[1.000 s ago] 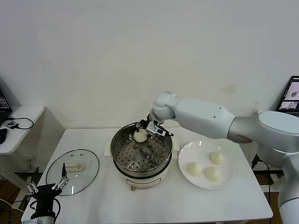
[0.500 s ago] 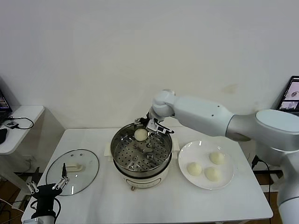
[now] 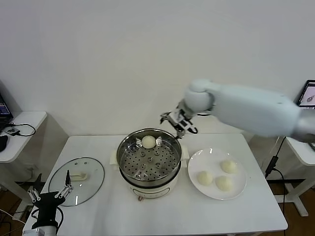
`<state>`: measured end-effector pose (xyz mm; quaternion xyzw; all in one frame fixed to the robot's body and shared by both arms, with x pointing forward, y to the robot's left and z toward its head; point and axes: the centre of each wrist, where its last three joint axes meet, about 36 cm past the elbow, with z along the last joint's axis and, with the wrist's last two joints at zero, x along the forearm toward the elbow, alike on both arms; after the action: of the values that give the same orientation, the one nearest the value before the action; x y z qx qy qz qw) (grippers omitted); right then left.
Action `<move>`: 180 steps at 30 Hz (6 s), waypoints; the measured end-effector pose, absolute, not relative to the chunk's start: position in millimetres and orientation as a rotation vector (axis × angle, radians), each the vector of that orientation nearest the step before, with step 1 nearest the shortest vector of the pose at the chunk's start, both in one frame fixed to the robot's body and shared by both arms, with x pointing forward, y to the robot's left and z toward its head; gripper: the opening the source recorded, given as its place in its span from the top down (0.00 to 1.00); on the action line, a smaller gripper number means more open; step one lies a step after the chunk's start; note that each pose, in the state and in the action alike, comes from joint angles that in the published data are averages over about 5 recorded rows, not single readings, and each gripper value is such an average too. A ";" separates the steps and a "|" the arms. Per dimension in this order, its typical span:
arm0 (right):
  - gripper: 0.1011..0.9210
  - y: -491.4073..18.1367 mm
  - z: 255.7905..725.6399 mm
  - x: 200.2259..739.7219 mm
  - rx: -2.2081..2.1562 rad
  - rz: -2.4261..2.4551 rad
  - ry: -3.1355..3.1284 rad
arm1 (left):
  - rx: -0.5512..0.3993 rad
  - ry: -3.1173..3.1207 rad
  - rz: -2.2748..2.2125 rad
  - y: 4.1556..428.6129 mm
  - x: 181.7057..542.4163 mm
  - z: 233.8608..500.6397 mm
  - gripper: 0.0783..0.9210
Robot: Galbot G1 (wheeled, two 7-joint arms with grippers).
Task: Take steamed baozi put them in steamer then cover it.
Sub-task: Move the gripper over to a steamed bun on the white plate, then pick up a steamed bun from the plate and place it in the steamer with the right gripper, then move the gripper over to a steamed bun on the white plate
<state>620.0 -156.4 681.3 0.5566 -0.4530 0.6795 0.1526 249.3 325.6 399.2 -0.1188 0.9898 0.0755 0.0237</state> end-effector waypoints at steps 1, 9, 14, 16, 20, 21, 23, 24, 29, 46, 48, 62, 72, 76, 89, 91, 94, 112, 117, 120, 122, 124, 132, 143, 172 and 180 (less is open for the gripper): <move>0.12 -166.9 682.5 615.0 1.577 1.917 -1.319 | -0.365 3.064 0.235 325.7 249.7 399.1 0.12; 0.12 -245.9 671.5 579.6 1.422 1.722 -1.423 | -0.362 3.069 0.239 327.2 253.9 398.7 0.12; 0.12 -275.0 649.8 564.9 1.365 1.661 -1.431 | -0.369 3.073 0.241 329.2 255.1 398.7 0.12; 0.12 -282.3 638.5 560.8 1.354 1.643 -1.427 | -0.371 3.075 0.246 330.3 254.5 398.5 0.12; 0.12 -293.2 613.1 554.8 1.340 1.615 -1.413 | -0.376 3.081 0.258 333.2 252.6 397.6 0.12; 0.12 -295.4 606.5 553.9 1.338 1.609 -1.409 | -0.378 3.082 0.261 334.0 252.1 397.5 0.12; 0.12 -299.6 593.1 552.6 1.333 1.601 -1.401 | -0.382 3.084 0.268 335.5 251.3 397.5 0.12; 0.12 -301.5 586.1 552.2 1.331 1.598 -1.397 | -0.384 3.084 0.270 336.0 251.0 397.5 0.12; 0.12 -306.5 553.3 552.4 1.332 1.588 -1.372 | -0.396 3.086 0.270 336.6 249.7 397.2 0.12; 0.12 -285.3 479.6 570.9 1.377 1.550 -1.340 | -0.430 3.088 0.272 340.4 247.1 394.5 0.12; 0.12 -281.0 474.3 573.3 1.382 1.545 -1.338 | -0.432 3.089 0.272 340.6 247.3 394.2 0.12; 0.27 -263.3 448.6 581.7 1.383 1.516 -1.326 | -0.434 3.090 0.263 339.4 248.8 392.3 0.12; 0.42 -263.2 455.4 587.1 1.372 1.509 -1.332 | -0.437 3.087 0.263 339.6 247.4 393.4 0.12; 0.43 -267.6 469.9 590.5 1.359 1.502 -1.347 | -0.434 3.085 0.264 339.8 248.1 394.1 0.12; 0.41 -282.0 584.6 606.0 1.300 1.527 -1.465 | -0.397 3.078 0.260 338.6 254.4 397.2 0.12; 0.41 -276.9 608.5 608.7 1.299 1.546 -1.488 | -0.393 3.078 0.261 339.2 255.0 397.3 0.12; 0.41 -263.2 642.4 611.8 1.307 1.571 -1.522 | -0.391 3.076 0.259 339.9 256.6 397.4 0.12; 0.40 -98.9 678.7 615.7 1.477 1.548 -1.578 | -0.412 3.063 0.238 340.2 260.0 399.8 0.12; 0.40 -58.4 654.7 614.8 1.479 1.529 -1.562 | -0.418 3.064 0.235 339.9 259.0 399.5 0.12; 0.40 -39.4 641.3 613.9 1.476 1.517 -1.558 | -0.422 3.063 0.233 340.0 258.8 399.4 0.12; 0.40 -28.2 632.7 612.9 1.475 1.508 -1.557 | -0.423 3.062 0.232 339.9 258.6 399.2 0.12; 0.40 -17.8 624.6 612.1 1.474 1.499 -1.556 | -0.424 3.062 0.230 339.8 258.6 399.0 0.12; 0.40 16.4 596.1 609.9 1.470 1.473 -1.548 | -0.424 3.065 0.228 339.4 258.8 396.8 0.12; 0.33 42.2 575.1 610.6 1.464 1.465 -1.556 | -0.426 3.062 0.229 340.2 258.2 395.9 0.12; 0.12 -178.9 681.3 599.3 1.402 1.664 -1.361 | -0.413 3.071 0.246 343.7 256.3 391.2 0.12; 0.12 -270.6 649.5 569.7 1.343 1.642 -1.319 | -0.414 3.083 0.252 343.6 255.4 386.0 0.12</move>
<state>569.7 -270.6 649.5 0.5099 -0.5009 0.6236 0.3166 255.4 343.6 386.0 -0.1326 0.9878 0.0807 0.0102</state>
